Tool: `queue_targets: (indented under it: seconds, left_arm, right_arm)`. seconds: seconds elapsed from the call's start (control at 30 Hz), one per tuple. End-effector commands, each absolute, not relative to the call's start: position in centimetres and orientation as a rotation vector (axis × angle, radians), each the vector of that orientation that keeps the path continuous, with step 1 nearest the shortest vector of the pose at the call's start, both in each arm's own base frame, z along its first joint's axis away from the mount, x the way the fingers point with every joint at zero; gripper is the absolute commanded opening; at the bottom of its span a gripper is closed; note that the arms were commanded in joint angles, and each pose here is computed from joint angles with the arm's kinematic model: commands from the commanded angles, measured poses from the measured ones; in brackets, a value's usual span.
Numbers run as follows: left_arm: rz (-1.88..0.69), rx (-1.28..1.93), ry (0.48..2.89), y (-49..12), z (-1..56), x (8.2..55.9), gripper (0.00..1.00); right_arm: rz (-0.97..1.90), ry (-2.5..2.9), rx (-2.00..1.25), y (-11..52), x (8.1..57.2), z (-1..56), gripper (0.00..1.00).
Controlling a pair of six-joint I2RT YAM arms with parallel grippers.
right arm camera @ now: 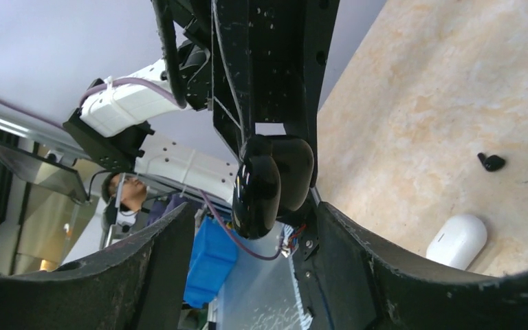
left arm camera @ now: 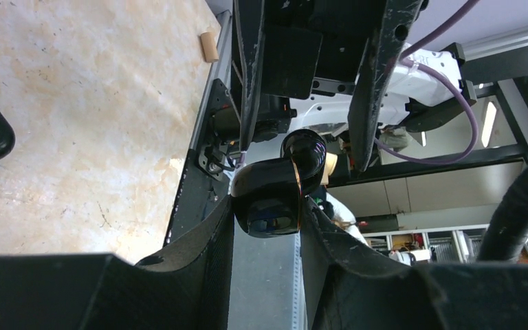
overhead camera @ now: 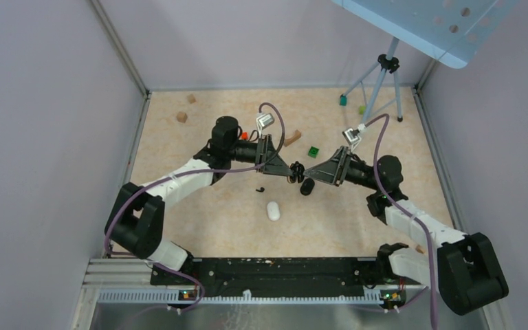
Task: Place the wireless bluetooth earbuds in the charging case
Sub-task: Pass from the left arm to the right
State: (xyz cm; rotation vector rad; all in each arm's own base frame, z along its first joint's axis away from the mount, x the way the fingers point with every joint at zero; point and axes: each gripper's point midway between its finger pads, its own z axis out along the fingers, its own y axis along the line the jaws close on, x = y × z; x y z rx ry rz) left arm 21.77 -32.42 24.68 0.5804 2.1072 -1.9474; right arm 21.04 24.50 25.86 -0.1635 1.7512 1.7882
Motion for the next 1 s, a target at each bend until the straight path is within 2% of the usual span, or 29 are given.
queue_targets:
  seconds: [0.0, 0.37, 0.6, 0.83, 0.97]
  left_arm:
    - [-2.014, 0.585, 1.997, -32.3, 26.4, 21.6, 0.13]
    - [-2.052, 0.581, 1.992, -32.3, 26.1, 21.5, 0.12]
    - [-2.05, 0.591, 1.989, -32.3, 26.2, 21.4, 0.12]
    - [-2.05, 0.593, 1.998, -32.2, 26.0, 21.3, 0.12]
    - [-2.046, 0.595, 1.993, -32.3, 26.1, 21.4, 0.14]
  right_arm:
    - [1.851, 1.627, -0.27, 24.5, 19.7, 27.9, 0.64]
    - [1.921, 1.628, -0.33, 25.9, 19.2, 28.3, 0.59]
    - [1.983, 1.587, -0.318, 26.2, 19.3, 28.6, 0.4]
    - [2.003, 1.572, -0.301, 26.2, 19.3, 28.7, 0.28]
    - [2.002, 1.578, -0.293, 26.2, 19.4, 28.6, 0.15]
